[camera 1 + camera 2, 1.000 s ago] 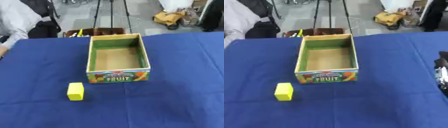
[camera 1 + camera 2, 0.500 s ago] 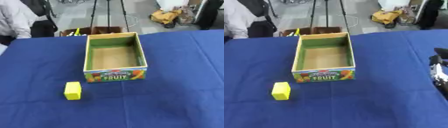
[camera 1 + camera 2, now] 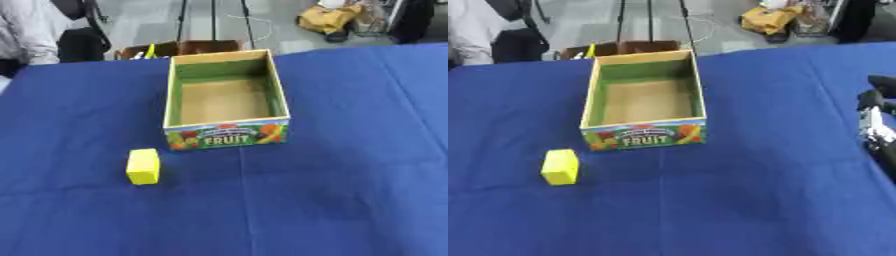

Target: Pick up objects on the table and place them in the box.

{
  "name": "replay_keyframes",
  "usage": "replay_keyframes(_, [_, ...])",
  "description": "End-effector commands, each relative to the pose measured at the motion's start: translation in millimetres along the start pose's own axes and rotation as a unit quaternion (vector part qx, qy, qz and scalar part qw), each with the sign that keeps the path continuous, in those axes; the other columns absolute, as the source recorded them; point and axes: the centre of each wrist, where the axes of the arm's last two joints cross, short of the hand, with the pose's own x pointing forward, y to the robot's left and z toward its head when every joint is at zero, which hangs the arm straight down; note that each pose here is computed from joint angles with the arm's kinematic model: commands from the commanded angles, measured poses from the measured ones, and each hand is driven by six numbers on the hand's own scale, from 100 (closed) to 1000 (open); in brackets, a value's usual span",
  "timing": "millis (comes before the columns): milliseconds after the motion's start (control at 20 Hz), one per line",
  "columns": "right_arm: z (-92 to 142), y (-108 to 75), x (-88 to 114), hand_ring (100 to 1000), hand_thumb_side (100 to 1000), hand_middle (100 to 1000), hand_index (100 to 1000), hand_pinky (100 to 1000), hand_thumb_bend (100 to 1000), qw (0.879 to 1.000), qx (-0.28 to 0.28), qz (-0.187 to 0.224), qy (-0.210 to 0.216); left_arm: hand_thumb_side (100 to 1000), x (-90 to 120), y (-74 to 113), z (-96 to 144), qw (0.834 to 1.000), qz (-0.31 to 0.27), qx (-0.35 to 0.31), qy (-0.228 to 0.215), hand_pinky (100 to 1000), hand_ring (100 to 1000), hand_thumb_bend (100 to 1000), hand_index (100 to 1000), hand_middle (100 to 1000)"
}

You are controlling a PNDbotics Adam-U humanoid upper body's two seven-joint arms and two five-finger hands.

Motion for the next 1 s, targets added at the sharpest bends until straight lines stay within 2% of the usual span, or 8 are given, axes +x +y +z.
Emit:
replay_keyframes(50, [-2.8,-3.4,5.0,887,650,598,803,789,100,1.000,0.005,0.002,-0.013,917,10.2,8.3,-15.9,0.994,-0.059,-0.090,-0.029,580,639,412,911,739])
replay_keyframes(200, [-2.6,-3.2,5.0,887,650,598,802,788,100,1.000,0.009,0.004,-0.015,933,20.8,9.0,-27.4,0.977,-0.090,-0.185,-0.050,599,665,412,922,755])
replay_keyframes(450, [-2.4,-2.1,5.3,889,651,597,802,789,100,1.000,0.016,0.005,-0.018,870,31.3,7.7,-47.1,0.936,-0.138,-0.307,-0.100,629,702,602,964,789])
replay_keyframes(750, [-1.4,-1.4,5.0,890,654,597,802,789,100,0.999,0.024,0.007,-0.020,807,27.1,-3.6,-70.0,0.891,-0.174,-0.406,-0.101,654,731,692,980,813])
replay_keyframes(1000, [-0.8,-0.4,5.0,891,655,597,803,790,100,0.999,0.031,0.008,-0.021,737,27.7,-24.2,-81.0,0.850,-0.187,-0.483,-0.097,683,758,770,996,838])
